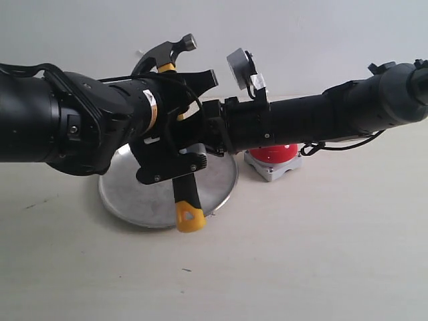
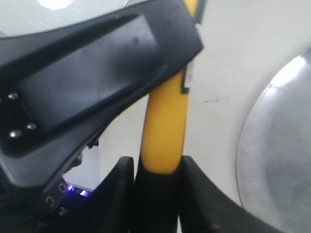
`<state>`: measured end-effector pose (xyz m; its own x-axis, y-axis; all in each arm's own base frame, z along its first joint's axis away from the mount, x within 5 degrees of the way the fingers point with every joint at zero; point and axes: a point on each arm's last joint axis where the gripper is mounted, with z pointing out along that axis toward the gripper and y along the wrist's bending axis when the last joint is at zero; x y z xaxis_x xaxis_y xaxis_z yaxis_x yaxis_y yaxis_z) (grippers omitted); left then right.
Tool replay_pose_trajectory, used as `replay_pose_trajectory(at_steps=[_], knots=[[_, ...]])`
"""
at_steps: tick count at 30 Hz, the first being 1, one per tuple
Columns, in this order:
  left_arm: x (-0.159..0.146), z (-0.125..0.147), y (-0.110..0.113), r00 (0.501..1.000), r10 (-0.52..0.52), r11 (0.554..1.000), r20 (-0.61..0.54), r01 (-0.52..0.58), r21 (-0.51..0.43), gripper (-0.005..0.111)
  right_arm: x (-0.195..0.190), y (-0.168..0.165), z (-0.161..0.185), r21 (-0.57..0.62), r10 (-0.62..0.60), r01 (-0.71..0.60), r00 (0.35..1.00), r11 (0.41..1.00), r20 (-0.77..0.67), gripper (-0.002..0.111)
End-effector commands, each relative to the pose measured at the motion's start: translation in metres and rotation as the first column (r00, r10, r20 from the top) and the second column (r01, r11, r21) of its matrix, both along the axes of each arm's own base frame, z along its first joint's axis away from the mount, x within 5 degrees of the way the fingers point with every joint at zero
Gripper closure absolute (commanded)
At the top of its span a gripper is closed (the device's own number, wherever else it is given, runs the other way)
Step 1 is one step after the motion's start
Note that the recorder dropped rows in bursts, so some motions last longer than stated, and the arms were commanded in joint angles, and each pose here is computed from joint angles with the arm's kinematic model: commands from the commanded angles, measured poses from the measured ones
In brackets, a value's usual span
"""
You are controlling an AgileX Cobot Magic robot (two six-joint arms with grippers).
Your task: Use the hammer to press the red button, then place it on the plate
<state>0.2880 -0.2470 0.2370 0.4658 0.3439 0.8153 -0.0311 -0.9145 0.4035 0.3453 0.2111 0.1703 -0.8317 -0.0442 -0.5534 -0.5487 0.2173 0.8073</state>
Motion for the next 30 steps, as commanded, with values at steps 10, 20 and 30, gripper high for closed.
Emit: replay_pose_trajectory(at_steps=[10, 20, 30], knots=[[-0.0004, 0.0115, -0.0006, 0.999, -0.001, 1.000, 0.053, 0.001, -0.001, 0.107, 0.0008, 0.0004, -0.0022, -0.007, -0.007, 0.008, 1.000, 1.000, 0.003, 0.108], [-0.0003, 0.0116, -0.0004, 0.997, 0.072, 0.985, 0.012, -0.069, -0.157, 0.106, 0.0008, 0.0004, -0.0022, -0.008, -0.005, 0.005, 1.000, 1.000, 0.014, 0.108], [-0.0010, 0.0108, -0.0021, 0.999, 0.051, 0.987, 0.003, -0.050, -0.156, 0.049, -0.0016, 0.0011, 0.0003, 0.020, 0.023, -0.024, 1.000, 1.000, 0.021, 0.108]])
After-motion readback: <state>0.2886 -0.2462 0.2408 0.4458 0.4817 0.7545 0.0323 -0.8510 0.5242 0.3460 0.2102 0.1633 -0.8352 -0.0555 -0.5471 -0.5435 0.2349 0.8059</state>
